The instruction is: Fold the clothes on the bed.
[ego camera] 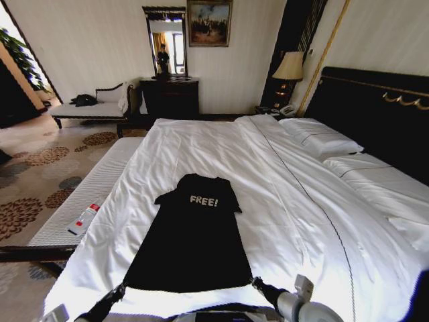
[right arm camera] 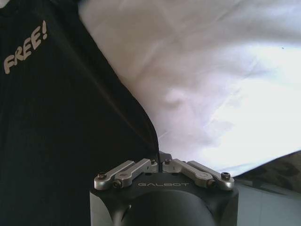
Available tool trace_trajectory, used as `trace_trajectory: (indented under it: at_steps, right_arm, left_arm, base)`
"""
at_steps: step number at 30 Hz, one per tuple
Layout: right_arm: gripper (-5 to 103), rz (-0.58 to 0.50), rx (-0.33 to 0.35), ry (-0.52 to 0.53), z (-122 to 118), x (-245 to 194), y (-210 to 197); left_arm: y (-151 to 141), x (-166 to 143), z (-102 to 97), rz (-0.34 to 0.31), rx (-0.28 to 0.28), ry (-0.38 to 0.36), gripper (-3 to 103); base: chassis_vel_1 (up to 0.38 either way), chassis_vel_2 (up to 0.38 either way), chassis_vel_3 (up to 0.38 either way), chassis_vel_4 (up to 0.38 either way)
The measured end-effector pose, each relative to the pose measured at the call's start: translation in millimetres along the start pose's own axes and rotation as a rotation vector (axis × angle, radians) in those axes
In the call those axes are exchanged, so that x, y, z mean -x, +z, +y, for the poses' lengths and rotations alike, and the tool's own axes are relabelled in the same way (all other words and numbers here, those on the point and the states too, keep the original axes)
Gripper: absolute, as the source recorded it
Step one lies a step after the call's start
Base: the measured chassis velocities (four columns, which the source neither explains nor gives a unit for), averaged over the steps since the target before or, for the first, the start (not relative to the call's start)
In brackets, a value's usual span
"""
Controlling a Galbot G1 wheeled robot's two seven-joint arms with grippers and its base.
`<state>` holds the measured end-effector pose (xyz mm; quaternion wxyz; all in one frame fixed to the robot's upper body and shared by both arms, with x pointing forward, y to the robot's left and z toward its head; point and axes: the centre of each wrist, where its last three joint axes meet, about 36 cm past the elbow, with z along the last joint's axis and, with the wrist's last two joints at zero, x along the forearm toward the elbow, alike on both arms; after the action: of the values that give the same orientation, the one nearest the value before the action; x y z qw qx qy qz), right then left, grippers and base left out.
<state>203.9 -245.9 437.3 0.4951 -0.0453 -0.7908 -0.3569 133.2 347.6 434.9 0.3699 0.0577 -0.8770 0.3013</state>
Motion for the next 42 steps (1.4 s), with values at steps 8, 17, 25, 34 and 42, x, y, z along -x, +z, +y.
trace_trajectory:
  at_steps: [8, 17, 25, 34, 42]
  right_arm:
    - [0, 0.002, -0.005, 0.019, -2.1, 0.7, 4.1]
    - [0, 0.009, 0.002, 0.029, -5.3, 9.2, 6.1]
    - [-1, 0.005, -0.011, 0.014, -5.4, 16.4, 8.4]
    - [42, -0.093, -0.093, 0.033, -1.2, -8.0, -7.7]
    - [69, -0.218, -0.108, -0.019, -4.4, -24.3, -77.5]
  left_arm:
    - [6.3, 0.3, 3.5, 0.007, -0.02, -0.022, 2]
    - [8.3, 6.6, 7.0, 0.0, -0.012, -0.043, 0]
    - [17.8, 15.3, 3.1, -0.002, 0.044, -0.079, 16]
    - [-7.0, 15.2, -15.2, -0.065, 0.095, -0.05, 64]
    - [-25.3, 15.3, -24.0, -0.111, 0.126, -0.026, 91]
  base:
    - [0.0, 0.0, 0.0, 0.0]
    - [0.0, 0.0, 0.0, 0.0]
    - [0.0, 0.0, 0.0, 0.0]
    - [0.0, 0.0, 0.0, 0.0]
    - [0.0, 0.0, 0.0, 0.0]
